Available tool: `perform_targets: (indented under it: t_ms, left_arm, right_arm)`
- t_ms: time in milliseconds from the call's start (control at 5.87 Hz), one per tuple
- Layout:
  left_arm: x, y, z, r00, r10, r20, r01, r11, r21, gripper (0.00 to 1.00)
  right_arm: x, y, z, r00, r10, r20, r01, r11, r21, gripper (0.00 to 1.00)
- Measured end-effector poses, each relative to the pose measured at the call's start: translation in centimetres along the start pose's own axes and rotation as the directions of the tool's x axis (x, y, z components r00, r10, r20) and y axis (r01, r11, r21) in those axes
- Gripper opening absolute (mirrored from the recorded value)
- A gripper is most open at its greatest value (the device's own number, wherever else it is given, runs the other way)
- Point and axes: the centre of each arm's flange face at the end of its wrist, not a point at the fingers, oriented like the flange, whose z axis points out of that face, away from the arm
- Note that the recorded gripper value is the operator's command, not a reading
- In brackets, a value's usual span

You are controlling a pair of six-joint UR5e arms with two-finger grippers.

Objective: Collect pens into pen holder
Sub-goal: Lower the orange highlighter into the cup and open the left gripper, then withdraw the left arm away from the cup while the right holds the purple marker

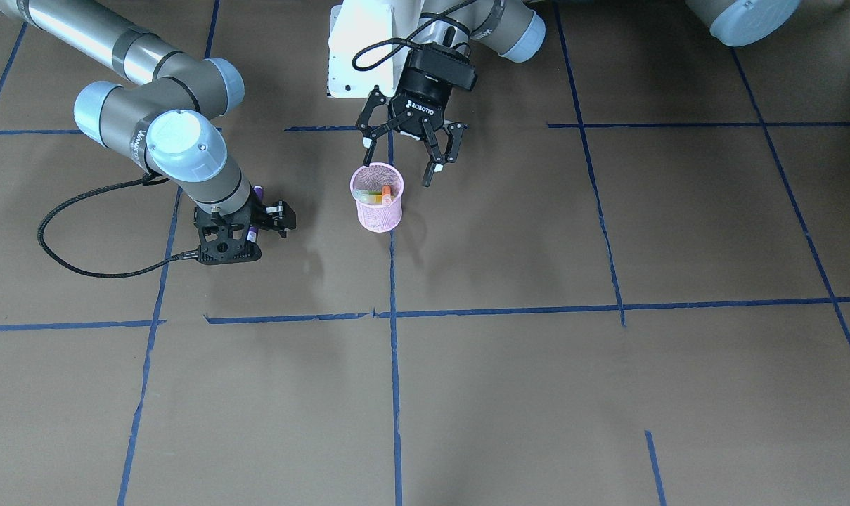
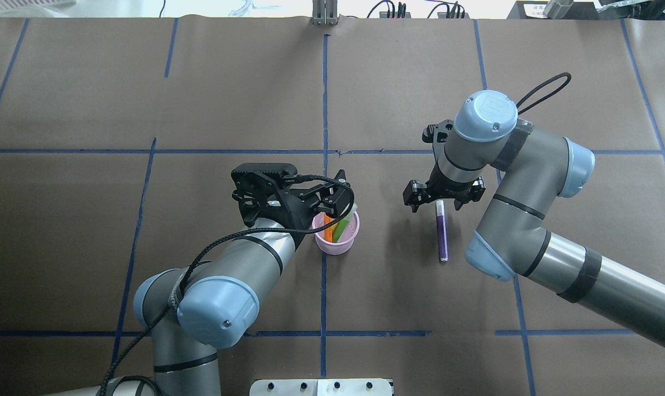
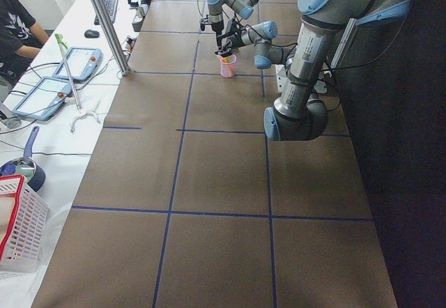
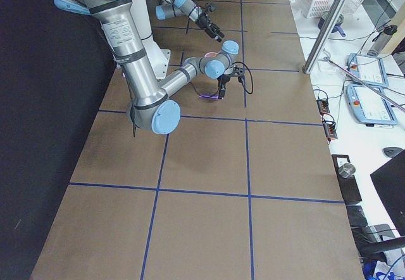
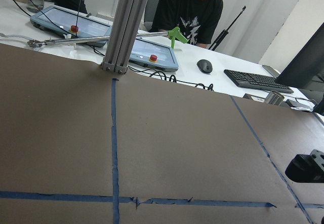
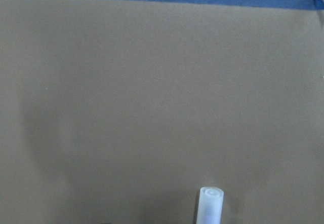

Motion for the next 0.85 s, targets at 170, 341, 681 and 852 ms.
perform_targets:
  t_ms: [170, 341, 681, 852]
  left_arm:
    - [0.3, -1.6, -0.6, 0.999, 0.033, -0.017, -0.034, 0.999, -0.017, 1.0]
    - [-0.1, -4.9, -0.6, 0.995, 0.093, -0.028, -0.095, 0.993, -0.065, 1.0]
    - [-4.8, -14.1, 1.2, 0.99, 0.14, 0.014, -0.13, 0.947, -0.295, 1.0]
    - [-8.2, -19.5, 1.3, 0.993, 0.11, 0.045, -0.081, 0.906, -0.415, 1.0]
  right_arm:
    - [0.0, 0.0, 0.1, 1.0, 0.002, -0.002, -0.002, 1.0, 0.0, 1.0]
    - [0.1, 0.0, 0.2, 1.0, 0.003, -0.004, -0.003, 1.0, -0.002, 1.0]
    - [0.4, 0.0, 0.5, 1.0, 0.009, -0.01, -0.009, 1.0, -0.007, 1.0]
    - [0.4, 0.1, 0.7, 1.0, 0.013, -0.013, -0.013, 1.0, -0.01, 0.92]
